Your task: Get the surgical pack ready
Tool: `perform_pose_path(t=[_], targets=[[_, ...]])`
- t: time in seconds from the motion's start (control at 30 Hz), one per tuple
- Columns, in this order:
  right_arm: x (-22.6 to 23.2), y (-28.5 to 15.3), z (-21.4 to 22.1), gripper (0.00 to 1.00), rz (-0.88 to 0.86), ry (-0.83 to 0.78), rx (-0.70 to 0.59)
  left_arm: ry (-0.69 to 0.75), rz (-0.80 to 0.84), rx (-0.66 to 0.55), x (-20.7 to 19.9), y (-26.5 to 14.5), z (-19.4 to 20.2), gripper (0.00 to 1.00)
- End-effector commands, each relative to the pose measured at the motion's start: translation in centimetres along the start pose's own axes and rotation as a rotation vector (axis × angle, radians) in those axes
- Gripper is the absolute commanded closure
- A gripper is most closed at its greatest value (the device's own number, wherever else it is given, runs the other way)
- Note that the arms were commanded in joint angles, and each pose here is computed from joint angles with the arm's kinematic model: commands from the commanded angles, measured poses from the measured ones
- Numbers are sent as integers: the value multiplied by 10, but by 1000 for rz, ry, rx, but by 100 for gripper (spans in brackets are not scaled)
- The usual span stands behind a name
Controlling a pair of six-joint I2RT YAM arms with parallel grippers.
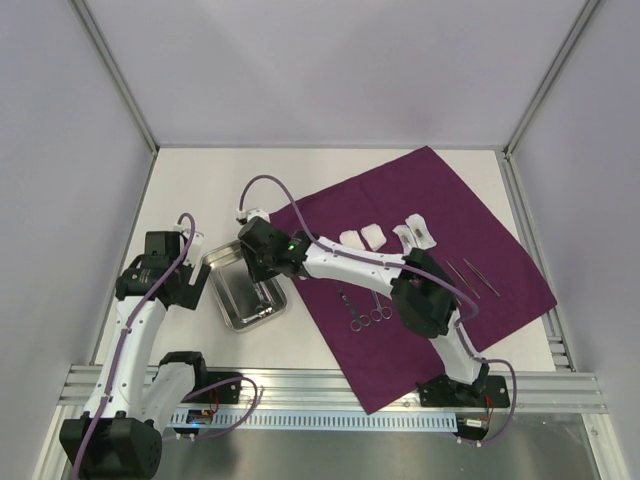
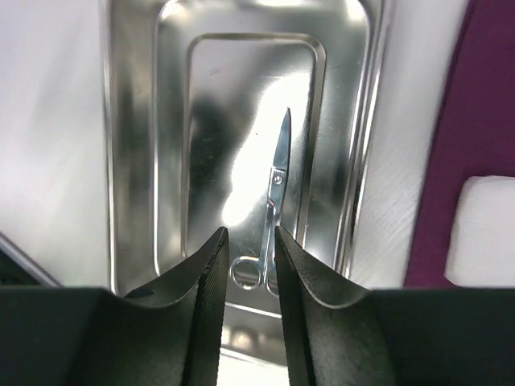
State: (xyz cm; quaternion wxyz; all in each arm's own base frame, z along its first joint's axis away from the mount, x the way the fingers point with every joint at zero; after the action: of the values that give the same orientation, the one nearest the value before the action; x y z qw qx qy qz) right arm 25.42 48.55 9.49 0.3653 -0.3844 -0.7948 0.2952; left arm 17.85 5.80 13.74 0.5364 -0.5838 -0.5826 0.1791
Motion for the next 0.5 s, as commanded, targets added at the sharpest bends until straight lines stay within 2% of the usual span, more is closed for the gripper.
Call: perform_pose_path(t=[0.0, 0.1, 0.23, 0.27, 0.37, 0.47], targets=[[19, -80, -52, 66, -66, -49, -169, -23, -16, -11, 3, -1, -1, 0], [-17, -108, -41, 64, -27, -55, -153, -24, -18, -8, 3, -1, -1, 0], [-84, -123, 0, 62, 125, -57, -57, -22, -17, -11, 3, -1, -1, 0], [-108, -118, 19, 62, 176, -50, -7, -24, -16, -13, 3, -1, -1, 0], [-145, -118, 49, 61, 239, -20, 71, -22, -16, -13, 3, -1, -1, 0], [-168, -118, 70, 59, 301, -19, 122, -22, -18, -12, 3, -1, -1, 0]])
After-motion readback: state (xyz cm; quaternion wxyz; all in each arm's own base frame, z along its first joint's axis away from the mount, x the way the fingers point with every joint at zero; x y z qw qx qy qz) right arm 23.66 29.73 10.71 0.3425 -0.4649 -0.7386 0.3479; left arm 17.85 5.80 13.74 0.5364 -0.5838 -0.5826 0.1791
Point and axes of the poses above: each gripper's point midway between its finger pads, its own y axis out along the fingers, its own x axis along the line the jaws close on, z = x × y, the point moved 1 cm from there along -y, back along the fingers, and after that the axes turned 7 degrees about y, right-handed, at the moved point
